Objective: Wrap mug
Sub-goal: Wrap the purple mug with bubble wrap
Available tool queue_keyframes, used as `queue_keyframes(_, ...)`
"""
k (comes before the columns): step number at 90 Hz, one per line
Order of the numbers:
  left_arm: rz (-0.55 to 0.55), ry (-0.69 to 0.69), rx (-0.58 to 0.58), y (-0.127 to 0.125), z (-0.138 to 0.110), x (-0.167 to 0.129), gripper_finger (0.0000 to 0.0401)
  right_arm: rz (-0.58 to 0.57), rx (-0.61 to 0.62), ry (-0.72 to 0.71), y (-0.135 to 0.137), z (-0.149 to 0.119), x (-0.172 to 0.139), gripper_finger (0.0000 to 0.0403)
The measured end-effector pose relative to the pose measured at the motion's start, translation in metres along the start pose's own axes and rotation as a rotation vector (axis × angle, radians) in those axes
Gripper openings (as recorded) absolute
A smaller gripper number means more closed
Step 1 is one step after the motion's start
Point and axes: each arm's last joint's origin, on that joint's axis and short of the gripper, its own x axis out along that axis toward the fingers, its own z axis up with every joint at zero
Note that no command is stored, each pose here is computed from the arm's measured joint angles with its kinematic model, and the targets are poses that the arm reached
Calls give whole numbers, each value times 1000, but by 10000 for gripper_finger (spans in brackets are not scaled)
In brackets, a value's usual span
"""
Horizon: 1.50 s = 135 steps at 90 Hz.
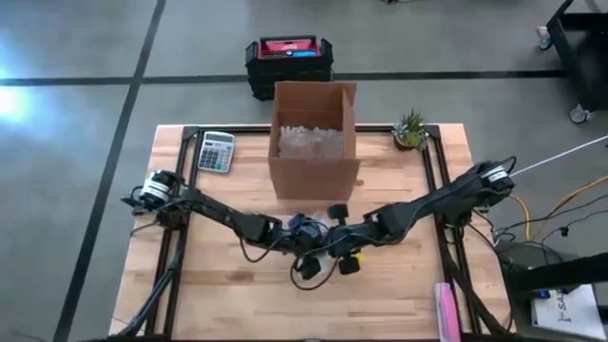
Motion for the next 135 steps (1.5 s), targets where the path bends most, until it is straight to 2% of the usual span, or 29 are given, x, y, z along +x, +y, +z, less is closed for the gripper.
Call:
queue_keyframes(18,-34,-10,-5,-2,10,-20,0,-10,33,53,3,-11,18,0)
queue_keyframes(30,-83,-90,-18,-7,34,-63,0,0,27,75,5,-14,18,0)
queue_keyframes(38,-36,-62,-7,-2,36,-82,0,-1,29,73,4,-14,18,0)
queue_keyframes(43,16,-13,8,3,31,-85,0,-2,30,74,4,-14,18,0)
queue_keyframes(50,37,15,4,6,29,-88,0,-2,26,72,4,-14,19,0)
queue_keyframes(57,36,14,-1,5,28,-82,0,-2,26,70,4,-14,19,0)
queue_keyframes(67,32,19,16,6,22,-58,0,-3,27,68,4,-13,19,0)
queue_keyframes(79,-60,5,10,8,24,-35,0,-2,27,67,4,-13,19,0)
queue_keyframes(90,-24,54,9,16,15,-15,0,-6,29,58,4,-12,19,0)
queue_keyframes(101,-31,117,2,22,7,-1,0,-6,28,61,4,-11,17,0)
queue_keyframes(122,-32,131,7,23,5,0,0,0,-13,63,2,-3,11,0)
queue_keyframes(135,-39,110,5,21,10,-6,0,16,-13,36,-3,14,-18,0)
